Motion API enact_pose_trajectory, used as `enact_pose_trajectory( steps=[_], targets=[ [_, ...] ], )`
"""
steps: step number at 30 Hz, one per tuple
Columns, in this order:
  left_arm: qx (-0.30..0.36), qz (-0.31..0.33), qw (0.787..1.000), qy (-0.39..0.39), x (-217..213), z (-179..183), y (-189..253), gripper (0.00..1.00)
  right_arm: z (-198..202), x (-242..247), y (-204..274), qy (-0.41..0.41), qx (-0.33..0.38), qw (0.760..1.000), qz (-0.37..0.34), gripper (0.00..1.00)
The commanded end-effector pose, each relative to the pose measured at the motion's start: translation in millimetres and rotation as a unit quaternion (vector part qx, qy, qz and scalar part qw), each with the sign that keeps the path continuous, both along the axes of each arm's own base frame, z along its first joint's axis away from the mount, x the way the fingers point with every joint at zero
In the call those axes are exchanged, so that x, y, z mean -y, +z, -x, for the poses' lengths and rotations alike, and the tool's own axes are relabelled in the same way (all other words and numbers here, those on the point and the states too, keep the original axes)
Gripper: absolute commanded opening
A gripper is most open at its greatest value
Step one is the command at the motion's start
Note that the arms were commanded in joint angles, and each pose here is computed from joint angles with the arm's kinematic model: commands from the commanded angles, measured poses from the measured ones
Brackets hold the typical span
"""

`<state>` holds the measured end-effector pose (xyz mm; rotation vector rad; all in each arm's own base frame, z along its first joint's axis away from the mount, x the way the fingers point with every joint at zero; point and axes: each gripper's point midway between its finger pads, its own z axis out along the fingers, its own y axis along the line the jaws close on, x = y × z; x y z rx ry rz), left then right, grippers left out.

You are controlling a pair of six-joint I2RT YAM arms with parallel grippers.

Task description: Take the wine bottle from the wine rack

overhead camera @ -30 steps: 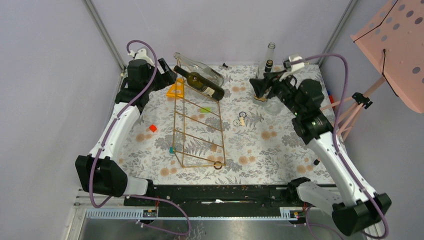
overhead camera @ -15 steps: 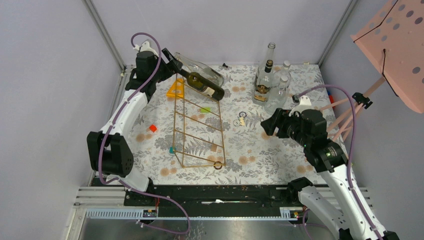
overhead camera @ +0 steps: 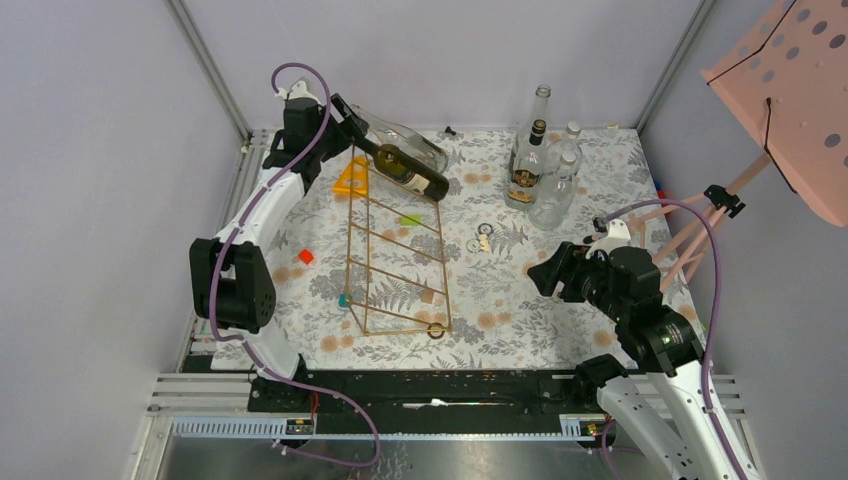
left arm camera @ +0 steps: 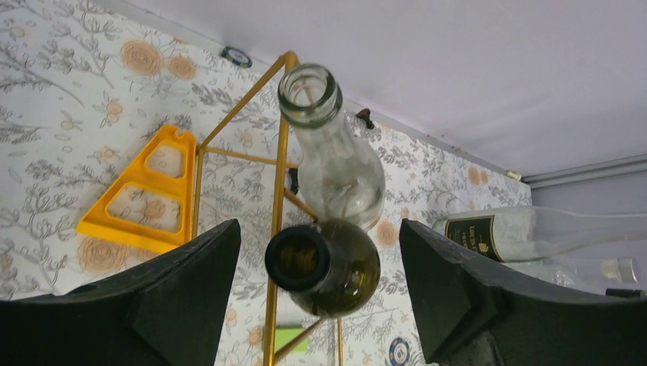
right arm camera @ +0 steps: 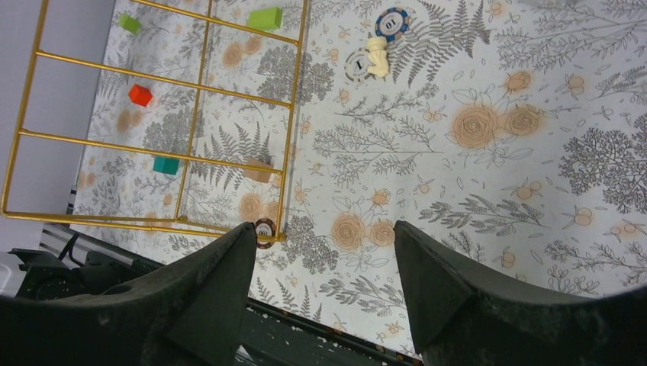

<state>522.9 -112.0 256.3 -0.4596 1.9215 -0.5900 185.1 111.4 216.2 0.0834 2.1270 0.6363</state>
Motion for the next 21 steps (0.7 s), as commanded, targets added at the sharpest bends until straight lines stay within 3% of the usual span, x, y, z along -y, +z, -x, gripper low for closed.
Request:
enact_pose_trajectory(
  steps=[1,21],
  targets=[
    [0.060,0.013,0.998,0.017,-4,-23,35,0.78,3,9,7,-0.016,0.012,1.000,0.010,0.73],
    [0.054,0.002,0.997,0.047,-9,-37,24,0.60,5,13,5,-0.025,0.005,1.000,0.013,0.73]
  ],
)
